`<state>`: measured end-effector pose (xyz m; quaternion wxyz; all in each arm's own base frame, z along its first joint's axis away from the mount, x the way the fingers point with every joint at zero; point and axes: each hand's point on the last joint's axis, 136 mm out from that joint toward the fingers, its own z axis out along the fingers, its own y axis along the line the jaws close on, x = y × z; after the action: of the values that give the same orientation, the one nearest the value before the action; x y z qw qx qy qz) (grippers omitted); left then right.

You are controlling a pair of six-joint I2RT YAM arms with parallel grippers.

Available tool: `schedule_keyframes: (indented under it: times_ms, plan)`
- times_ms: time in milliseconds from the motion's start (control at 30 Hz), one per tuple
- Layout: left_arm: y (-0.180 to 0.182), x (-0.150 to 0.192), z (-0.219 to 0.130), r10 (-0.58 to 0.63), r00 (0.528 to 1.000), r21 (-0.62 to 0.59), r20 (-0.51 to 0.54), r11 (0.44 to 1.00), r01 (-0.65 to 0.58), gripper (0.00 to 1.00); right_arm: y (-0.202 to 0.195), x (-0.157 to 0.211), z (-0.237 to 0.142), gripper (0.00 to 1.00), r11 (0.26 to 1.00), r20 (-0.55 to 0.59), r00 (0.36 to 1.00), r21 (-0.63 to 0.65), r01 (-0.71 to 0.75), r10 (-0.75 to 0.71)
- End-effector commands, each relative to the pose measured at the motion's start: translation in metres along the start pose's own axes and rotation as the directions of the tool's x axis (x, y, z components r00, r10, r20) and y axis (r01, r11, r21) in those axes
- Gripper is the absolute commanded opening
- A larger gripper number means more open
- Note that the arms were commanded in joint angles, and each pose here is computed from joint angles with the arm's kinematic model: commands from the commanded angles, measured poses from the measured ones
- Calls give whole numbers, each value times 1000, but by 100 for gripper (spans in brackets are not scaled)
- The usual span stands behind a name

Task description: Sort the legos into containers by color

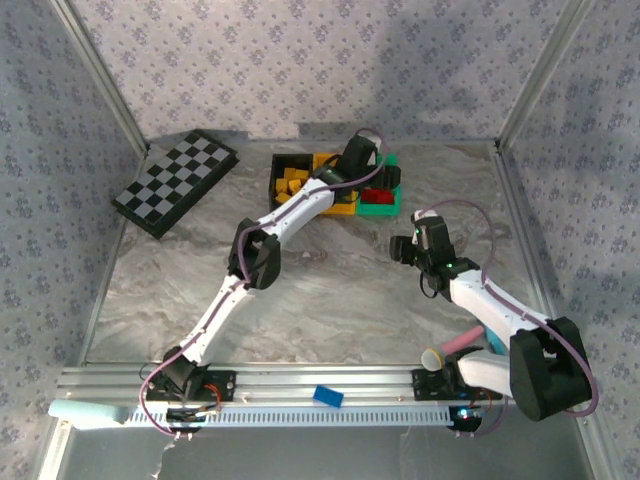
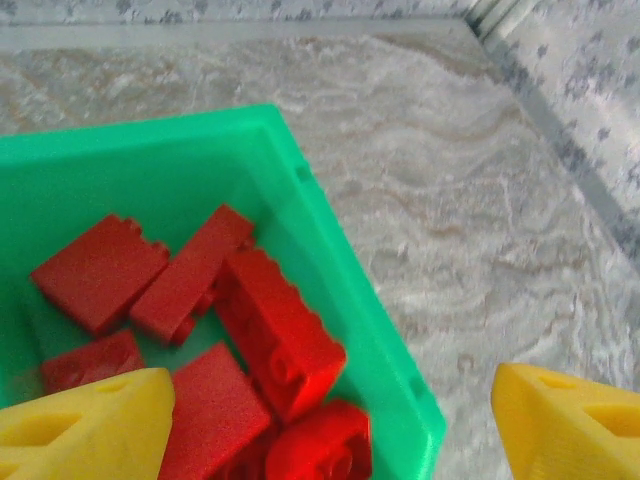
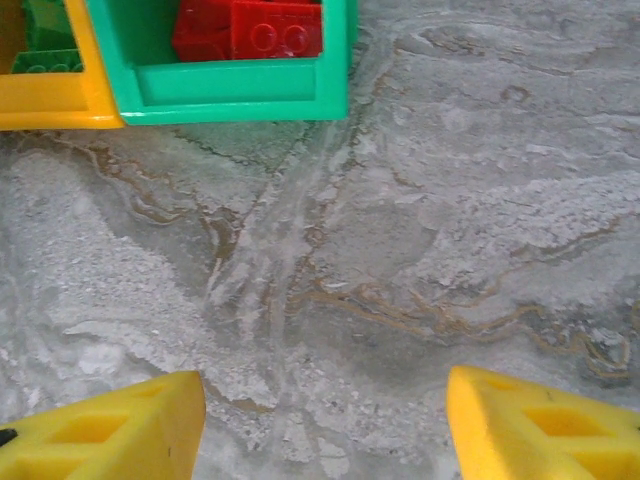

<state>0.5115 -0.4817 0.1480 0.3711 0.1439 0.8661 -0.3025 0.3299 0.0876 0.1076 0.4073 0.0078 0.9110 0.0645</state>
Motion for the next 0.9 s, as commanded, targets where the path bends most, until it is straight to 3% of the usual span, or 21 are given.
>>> schedule_keyframes:
  times_ms: [0,167,467,667,867]
  plan:
    - [-33,-48,-63,86,988,29,126,996,-90,83,-13,-19,-11,68,996,49,998,79,-31,27]
    - [-5,-35,-116,85,974,-30,208,996,-81,84,-27,-39,-32,71,989,157,987,142,-44,21]
    - [100,8,-229,3,953,-237,301,969,72,88,-60,-62,-51,74,970,319,948,220,-101,26]
    - [173,53,-303,-38,941,-401,336,898,180,94,-88,-62,-50,75,942,337,936,267,-202,105]
    - [226,86,-373,-69,906,-530,417,792,304,100,-96,-62,-51,75,931,349,929,286,-226,118]
